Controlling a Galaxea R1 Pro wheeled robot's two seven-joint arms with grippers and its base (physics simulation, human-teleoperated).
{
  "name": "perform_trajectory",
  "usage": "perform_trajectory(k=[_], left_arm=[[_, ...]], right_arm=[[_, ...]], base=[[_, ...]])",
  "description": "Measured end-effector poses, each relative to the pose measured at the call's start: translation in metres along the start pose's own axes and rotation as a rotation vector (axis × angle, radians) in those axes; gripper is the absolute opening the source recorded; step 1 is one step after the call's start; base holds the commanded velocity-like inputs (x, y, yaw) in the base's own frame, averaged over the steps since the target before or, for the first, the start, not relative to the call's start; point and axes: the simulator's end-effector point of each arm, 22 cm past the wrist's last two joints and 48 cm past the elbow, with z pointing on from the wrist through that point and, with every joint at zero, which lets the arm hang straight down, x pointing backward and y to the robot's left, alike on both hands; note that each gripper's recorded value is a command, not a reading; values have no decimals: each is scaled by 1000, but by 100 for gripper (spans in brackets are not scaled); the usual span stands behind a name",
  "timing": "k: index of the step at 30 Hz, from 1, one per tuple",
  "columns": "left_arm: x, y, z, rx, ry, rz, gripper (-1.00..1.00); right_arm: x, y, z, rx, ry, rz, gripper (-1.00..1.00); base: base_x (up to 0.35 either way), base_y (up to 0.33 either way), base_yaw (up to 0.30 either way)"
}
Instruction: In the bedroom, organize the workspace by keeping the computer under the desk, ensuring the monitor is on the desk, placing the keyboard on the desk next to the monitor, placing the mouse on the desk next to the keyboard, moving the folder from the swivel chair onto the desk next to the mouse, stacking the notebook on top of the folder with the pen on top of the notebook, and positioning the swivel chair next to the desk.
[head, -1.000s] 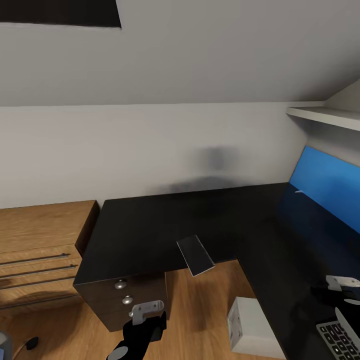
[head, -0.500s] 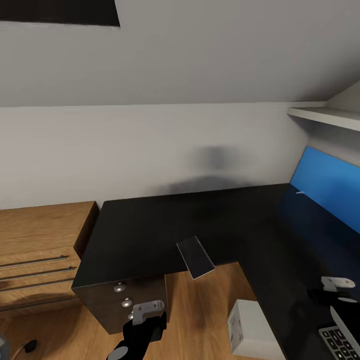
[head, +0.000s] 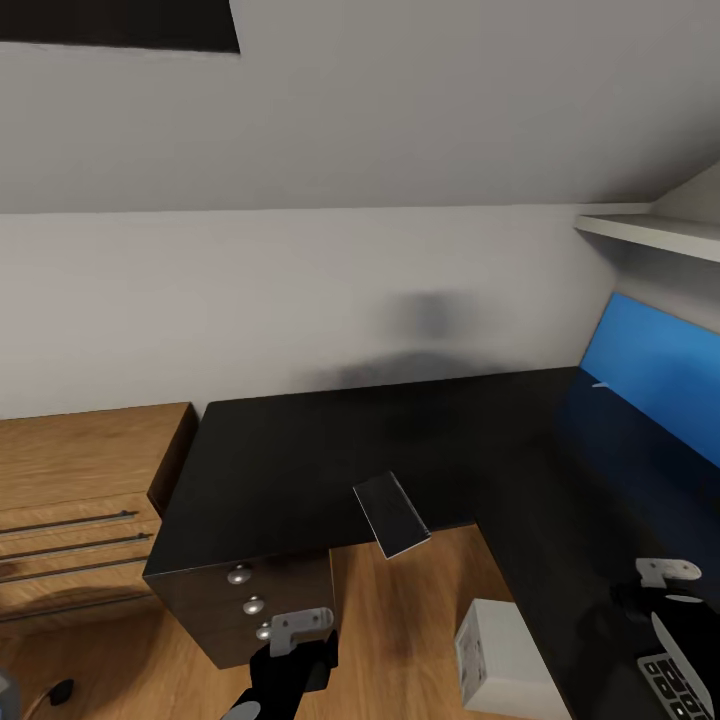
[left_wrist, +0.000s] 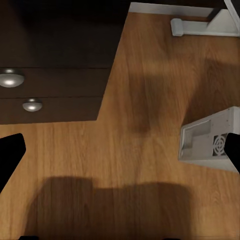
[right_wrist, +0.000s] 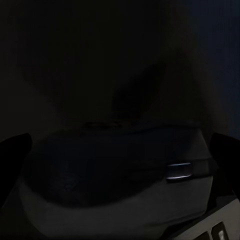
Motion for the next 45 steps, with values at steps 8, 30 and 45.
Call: perform_trajectory(k=[8,30,45], left_arm=[[-1,1,0,-2,-1,-1,100],[-3,4,1,-8,-4,-6,100],[52,75,35,-189,113,37,100]], right_arm=[[0,0,0,0,2,0,-100],[-97,31,-41,-59,-230,45,100],[-113,232,-114,-335,-258,213,100]], base=[[0,0,0],[0,0,0],[-216,139,0]])
